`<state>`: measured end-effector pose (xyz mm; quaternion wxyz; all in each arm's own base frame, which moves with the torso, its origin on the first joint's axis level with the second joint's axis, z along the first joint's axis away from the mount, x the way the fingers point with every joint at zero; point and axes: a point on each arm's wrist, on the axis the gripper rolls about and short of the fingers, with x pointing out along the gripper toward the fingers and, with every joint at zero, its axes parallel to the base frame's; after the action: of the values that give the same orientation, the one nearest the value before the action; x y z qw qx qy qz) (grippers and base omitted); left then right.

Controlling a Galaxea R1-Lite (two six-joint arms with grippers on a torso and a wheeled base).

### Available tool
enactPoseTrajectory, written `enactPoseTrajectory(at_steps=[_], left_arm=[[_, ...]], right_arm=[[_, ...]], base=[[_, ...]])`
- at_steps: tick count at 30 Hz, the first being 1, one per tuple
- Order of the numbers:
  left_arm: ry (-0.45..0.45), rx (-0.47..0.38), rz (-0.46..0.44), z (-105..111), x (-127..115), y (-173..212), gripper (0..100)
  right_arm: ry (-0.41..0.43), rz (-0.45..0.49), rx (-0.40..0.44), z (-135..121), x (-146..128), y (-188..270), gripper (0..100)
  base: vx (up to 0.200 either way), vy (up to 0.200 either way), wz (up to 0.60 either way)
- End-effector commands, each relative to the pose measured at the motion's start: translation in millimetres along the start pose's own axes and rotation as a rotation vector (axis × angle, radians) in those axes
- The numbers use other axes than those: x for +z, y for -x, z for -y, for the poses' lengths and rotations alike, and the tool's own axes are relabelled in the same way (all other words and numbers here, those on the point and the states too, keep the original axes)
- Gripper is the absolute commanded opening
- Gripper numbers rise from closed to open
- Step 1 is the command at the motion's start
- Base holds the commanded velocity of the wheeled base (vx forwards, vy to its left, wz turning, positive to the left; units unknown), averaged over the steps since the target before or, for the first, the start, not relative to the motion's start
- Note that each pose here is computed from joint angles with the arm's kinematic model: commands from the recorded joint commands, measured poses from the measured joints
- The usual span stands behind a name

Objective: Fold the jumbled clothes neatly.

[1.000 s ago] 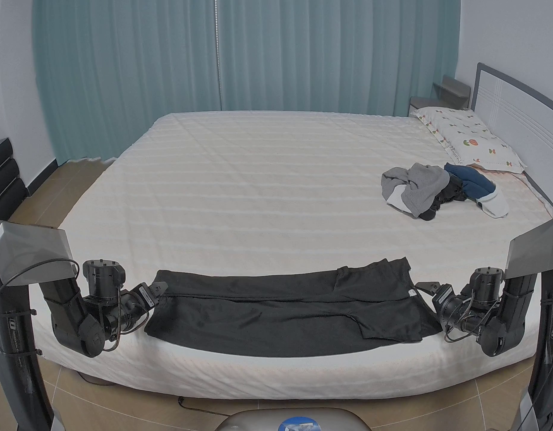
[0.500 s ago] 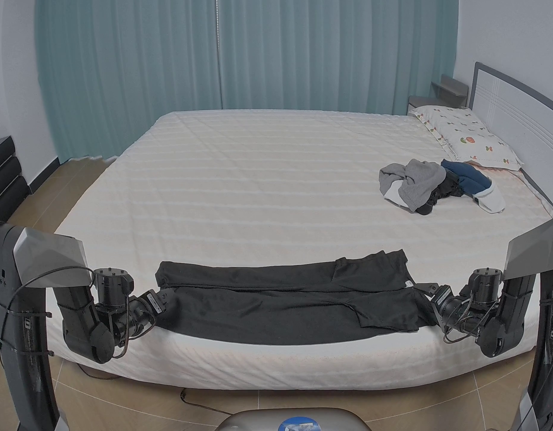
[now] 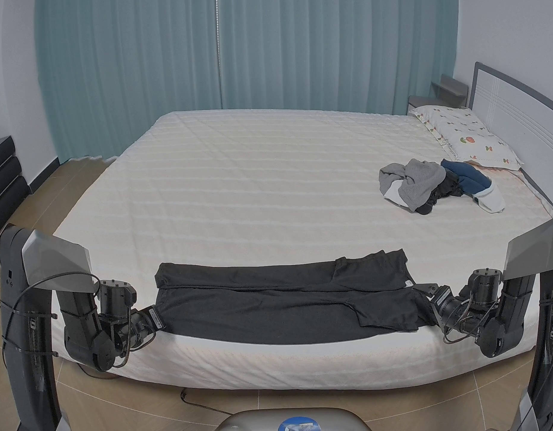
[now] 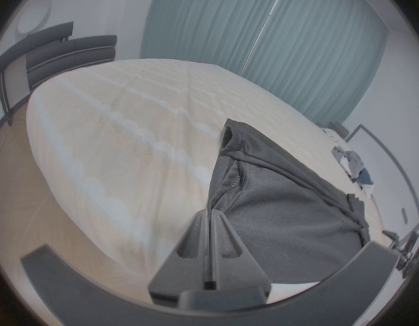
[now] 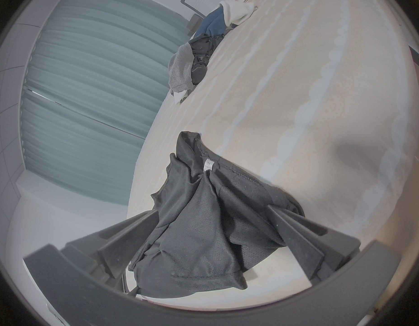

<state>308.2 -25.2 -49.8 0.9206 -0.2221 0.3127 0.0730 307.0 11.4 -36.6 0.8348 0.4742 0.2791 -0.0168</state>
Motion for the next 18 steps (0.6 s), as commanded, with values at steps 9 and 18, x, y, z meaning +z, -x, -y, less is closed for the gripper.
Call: enactPoseTrajectory(at_steps=[9, 18], left_arm=[[-0.062, 0.057, -0.006, -6.0, -5.5, 5.7, 0], [-0.052, 0.035, 0.021, -2.6, 2.4, 10.5, 100]], right_arm=[[0.002, -0.003, -0.001, 0.1, -0.8, 0.0, 100], [0.000, -0.004, -0.002, 0.5, -1.0, -0.2, 100]], base=[[0.000, 0.000, 0.00], [0.000, 0.000, 0.00]])
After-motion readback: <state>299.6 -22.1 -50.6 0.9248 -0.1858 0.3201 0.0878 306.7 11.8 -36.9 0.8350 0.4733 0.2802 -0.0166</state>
